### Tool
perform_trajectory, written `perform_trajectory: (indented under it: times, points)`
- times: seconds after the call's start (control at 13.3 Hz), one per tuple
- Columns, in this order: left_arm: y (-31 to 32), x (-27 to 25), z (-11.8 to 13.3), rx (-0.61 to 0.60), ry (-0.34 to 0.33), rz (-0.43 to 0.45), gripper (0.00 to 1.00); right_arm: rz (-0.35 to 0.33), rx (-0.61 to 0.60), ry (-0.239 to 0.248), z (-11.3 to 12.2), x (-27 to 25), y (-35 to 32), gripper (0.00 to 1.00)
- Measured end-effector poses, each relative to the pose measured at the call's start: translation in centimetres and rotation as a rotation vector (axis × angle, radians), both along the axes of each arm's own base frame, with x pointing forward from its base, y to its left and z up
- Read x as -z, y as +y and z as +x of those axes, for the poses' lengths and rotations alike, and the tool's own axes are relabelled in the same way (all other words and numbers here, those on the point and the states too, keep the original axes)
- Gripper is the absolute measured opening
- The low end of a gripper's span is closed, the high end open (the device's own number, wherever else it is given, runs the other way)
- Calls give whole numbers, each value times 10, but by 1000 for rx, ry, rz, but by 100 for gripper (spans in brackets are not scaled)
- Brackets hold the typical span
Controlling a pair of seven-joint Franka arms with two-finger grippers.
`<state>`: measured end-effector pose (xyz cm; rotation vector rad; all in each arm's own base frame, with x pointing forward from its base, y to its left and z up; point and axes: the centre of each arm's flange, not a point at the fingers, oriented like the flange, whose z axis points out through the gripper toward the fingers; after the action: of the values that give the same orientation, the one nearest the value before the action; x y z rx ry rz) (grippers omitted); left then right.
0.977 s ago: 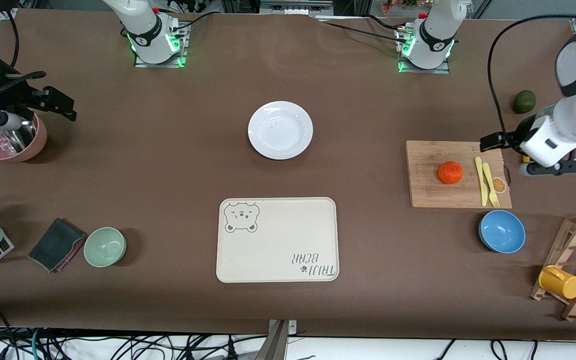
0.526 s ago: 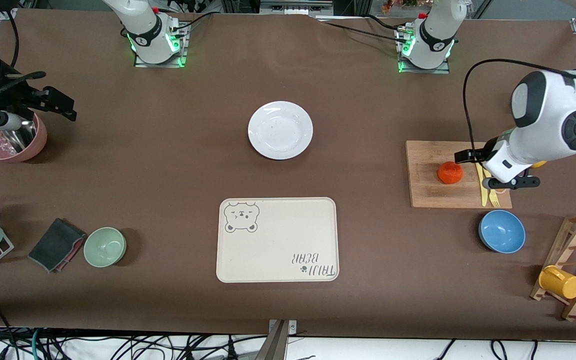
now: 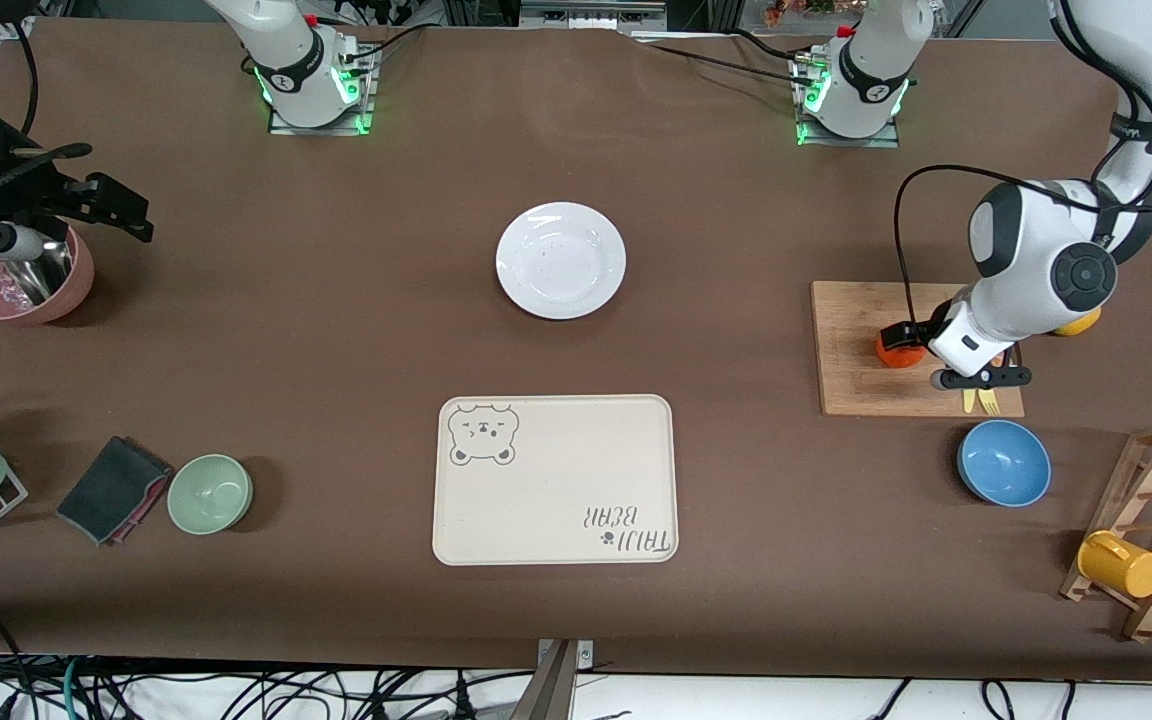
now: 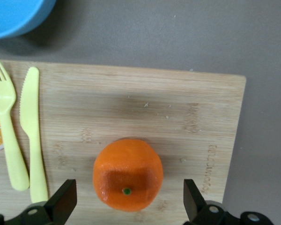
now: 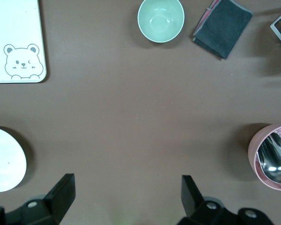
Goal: Place orange and plate with both arms
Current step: 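Lower the left gripper and grasp the orange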
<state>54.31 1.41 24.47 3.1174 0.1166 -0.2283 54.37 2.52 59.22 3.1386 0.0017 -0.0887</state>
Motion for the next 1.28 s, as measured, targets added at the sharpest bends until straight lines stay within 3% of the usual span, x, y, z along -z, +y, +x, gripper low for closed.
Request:
perform_trajectory:
  times: [0.68,0.75,0.9,1.28]
  points:
    - [-1,31,-12,0,24,-4,100,0,0,1,0,0,0,100]
    - [-1,32,-12,0,22,-4,93,0,0,1,0,0,0,100]
    - [0,31,-12,-1,17,-3,71,0,0,1,0,0,0,100]
    - [-5,10,-10,17,27,-11,70,0,0,1,0,1,0,100]
